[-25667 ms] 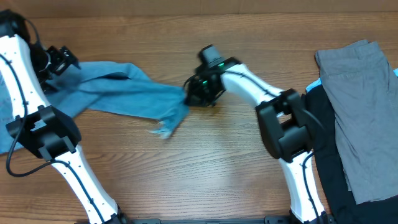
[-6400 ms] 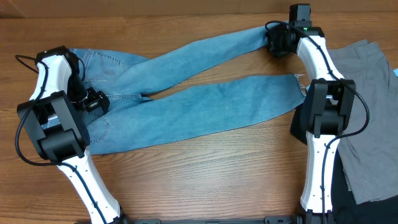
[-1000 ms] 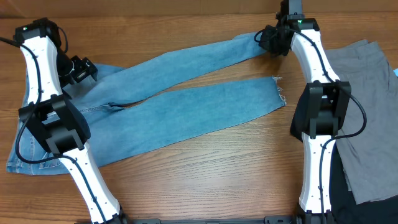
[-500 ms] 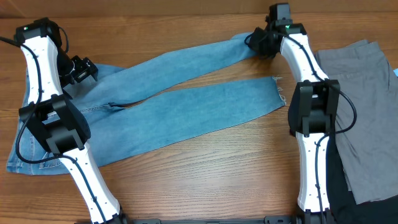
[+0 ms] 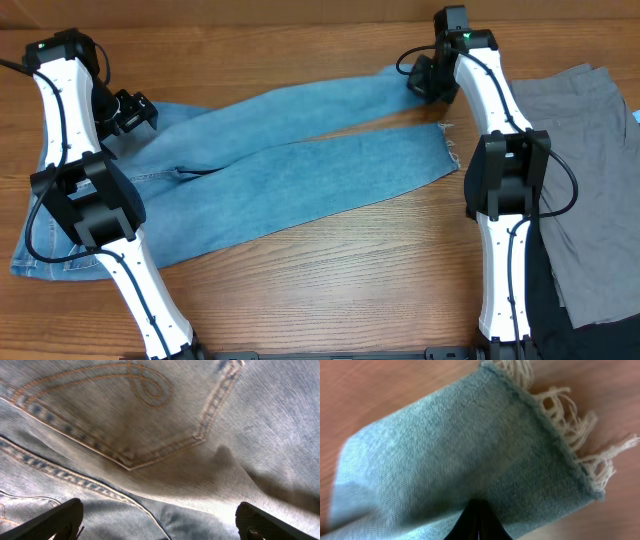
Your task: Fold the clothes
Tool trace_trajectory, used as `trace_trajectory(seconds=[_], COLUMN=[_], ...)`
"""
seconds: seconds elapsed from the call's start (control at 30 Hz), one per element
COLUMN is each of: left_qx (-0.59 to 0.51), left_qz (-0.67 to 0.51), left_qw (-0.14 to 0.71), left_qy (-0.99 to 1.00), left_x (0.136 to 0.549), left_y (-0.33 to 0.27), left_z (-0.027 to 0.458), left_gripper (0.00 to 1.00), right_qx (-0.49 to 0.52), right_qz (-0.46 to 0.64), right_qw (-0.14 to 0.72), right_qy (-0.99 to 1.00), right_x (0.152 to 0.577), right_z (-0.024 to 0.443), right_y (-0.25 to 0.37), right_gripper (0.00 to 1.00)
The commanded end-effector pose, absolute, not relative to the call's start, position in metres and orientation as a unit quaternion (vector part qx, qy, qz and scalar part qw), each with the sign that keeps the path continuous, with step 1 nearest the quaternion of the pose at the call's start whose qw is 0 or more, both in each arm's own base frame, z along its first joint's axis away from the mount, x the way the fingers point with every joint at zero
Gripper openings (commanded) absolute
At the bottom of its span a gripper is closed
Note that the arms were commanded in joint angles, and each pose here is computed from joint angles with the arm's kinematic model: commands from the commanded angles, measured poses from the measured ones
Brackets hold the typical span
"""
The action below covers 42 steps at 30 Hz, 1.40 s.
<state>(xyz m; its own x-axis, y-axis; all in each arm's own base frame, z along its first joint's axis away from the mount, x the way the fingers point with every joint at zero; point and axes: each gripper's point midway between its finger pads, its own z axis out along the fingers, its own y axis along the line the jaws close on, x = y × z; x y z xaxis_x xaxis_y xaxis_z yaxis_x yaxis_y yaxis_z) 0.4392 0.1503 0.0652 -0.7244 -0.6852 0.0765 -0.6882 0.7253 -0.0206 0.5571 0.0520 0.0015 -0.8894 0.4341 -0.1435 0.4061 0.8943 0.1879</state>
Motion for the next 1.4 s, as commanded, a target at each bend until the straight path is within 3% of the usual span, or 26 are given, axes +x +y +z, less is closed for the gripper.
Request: trace_trajectory(seconds=[0.0, 0.3, 0.5, 0.67, 0.7, 0.73, 0.77, 0.8, 0.83, 0.93, 0.97, 1.0, 1.37], left_qx=[0.359, 0.355, 0.283, 0.255, 0.251, 0.25, 0.249, 0.248, 0.249, 0.252, 0.253, 0.254, 0.289], left_qz=[0.033, 0.077, 0.15, 0.139, 0.134, 0.125, 0.114, 0.101, 0.084, 0.042, 0.033, 0.032, -0.032], left_qw=[0.018, -0.015, -0.09, -0.125, -0.127, -0.125, -0.123, -0.12, -0.115, -0.095, -0.081, -0.076, 0.003], left_qy=[-0.933, -0.931, -0.943, -0.949, -0.95, -0.952, -0.954, -0.956, -0.958, -0.962, -0.963, -0.964, -0.957], left_x=[0.447, 0.468, 0.512, 0.534, 0.537, 0.537, 0.536, 0.536, 0.534, 0.527, 0.523, 0.522, 0.487], left_y=[0.149, 0.14, 0.112, 0.098, 0.095, 0.094, 0.094, 0.095, 0.097, 0.106, 0.108, 0.109, 0.156], left_z=[0.067, 0.069, 0.079, 0.079, 0.077, 0.074, 0.072, 0.068, 0.063, 0.044, 0.032, 0.028, -0.045], left_gripper=[1.0, 1.0, 1.0, 0.79, 0.75, 0.7, 0.64, 0.58, 0.51, 0.36, 0.25, 0.23, 0.32], right_qx=[0.244, 0.248, 0.247, 0.235, 0.226, 0.222, 0.224, 0.224, 0.225, 0.226, 0.227, 0.228, 0.214], right_qz=[-0.075, -0.117, -0.119, -0.123, -0.114, -0.102, -0.094, -0.09, -0.086, -0.08, -0.079, -0.078, -0.009], right_qw=[0.016, -0.082, -0.093, -0.113, -0.115, -0.116, -0.117, -0.117, -0.118, -0.116, -0.111, -0.107, 0.005], right_qy=[0.967, 0.958, 0.957, 0.957, 0.961, 0.963, 0.963, 0.963, 0.963, 0.964, 0.964, 0.965, 0.977], right_x=[0.511, 0.458, 0.453, 0.444, 0.444, 0.444, 0.445, 0.445, 0.445, 0.445, 0.447, 0.448, 0.488], right_z=[-0.047, -0.028, -0.017, 0.0, 0.0, 0.001, 0.001, 0.002, 0.002, 0.004, 0.008, 0.01, 0.08], right_y=[-0.017, -0.043, -0.043, -0.039, -0.036, -0.032, -0.03, -0.028, -0.027, -0.025, -0.025, -0.026, -0.015], right_gripper=[0.04, 0.04, 0.04, 0.04, 0.06, 0.23, 0.49, 0.81, 0.95, 0.98, 0.98, 0.98, 1.0])
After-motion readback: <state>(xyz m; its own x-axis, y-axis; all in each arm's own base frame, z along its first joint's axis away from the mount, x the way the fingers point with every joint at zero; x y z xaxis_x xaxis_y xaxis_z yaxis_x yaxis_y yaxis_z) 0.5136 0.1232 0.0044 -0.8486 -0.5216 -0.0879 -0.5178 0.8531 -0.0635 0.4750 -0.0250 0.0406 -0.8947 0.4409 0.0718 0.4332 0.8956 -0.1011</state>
